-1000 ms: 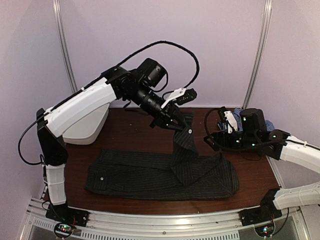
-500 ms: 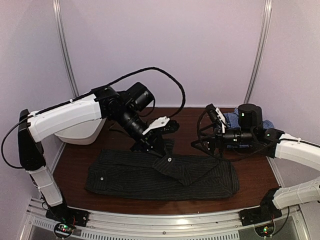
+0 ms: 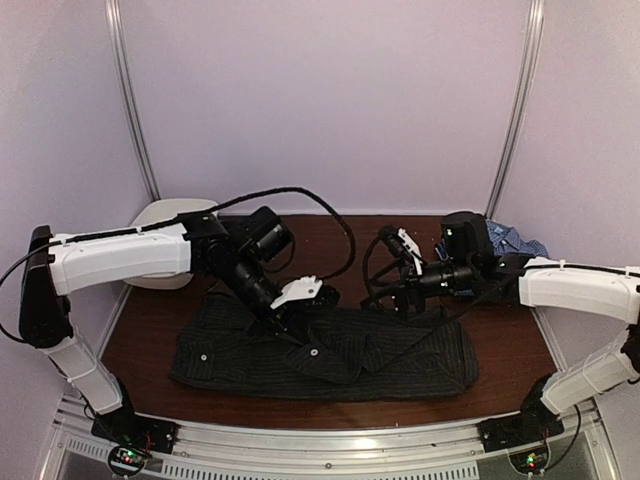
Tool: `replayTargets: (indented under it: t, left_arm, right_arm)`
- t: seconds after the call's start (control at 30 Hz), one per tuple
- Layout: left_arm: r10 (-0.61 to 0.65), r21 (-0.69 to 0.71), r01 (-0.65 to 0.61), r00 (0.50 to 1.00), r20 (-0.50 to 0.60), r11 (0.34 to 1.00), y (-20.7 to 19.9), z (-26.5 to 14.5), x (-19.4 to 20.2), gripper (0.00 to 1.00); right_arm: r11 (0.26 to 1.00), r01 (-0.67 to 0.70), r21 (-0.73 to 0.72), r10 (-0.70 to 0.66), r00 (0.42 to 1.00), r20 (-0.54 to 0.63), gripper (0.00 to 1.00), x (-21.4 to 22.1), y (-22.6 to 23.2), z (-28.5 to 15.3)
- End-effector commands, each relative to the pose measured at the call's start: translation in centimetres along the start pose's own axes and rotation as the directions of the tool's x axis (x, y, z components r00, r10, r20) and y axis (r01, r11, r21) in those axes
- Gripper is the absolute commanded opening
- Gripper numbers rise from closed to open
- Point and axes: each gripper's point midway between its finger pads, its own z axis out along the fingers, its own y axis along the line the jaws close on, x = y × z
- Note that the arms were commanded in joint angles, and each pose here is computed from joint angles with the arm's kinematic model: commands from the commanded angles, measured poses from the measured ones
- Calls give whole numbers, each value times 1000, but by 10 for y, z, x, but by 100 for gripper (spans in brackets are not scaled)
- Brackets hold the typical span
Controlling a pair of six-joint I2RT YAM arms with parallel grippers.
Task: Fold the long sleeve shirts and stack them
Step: Place the sleeve at the corner of the board.
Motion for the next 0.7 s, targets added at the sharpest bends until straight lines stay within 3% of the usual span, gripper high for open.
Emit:
replayTargets:
  t: [0.0,0.3,0.67]
  left_arm:
    - [-65,-107,54,993,-102,993,11,11,37,0]
    - [18,-92,-36,982,-187,995,-6,60,42,0]
    - [134,-52,-170,902,-410,984,-37,109,62,0]
  right_arm:
    - [995,-30,99,31,999,-13,95,0,-22,7]
    - [941,-222,253,234,972,-18,94,25,-77,3]
    - [954,-253,161,273,955,-115,94,45,-72,17]
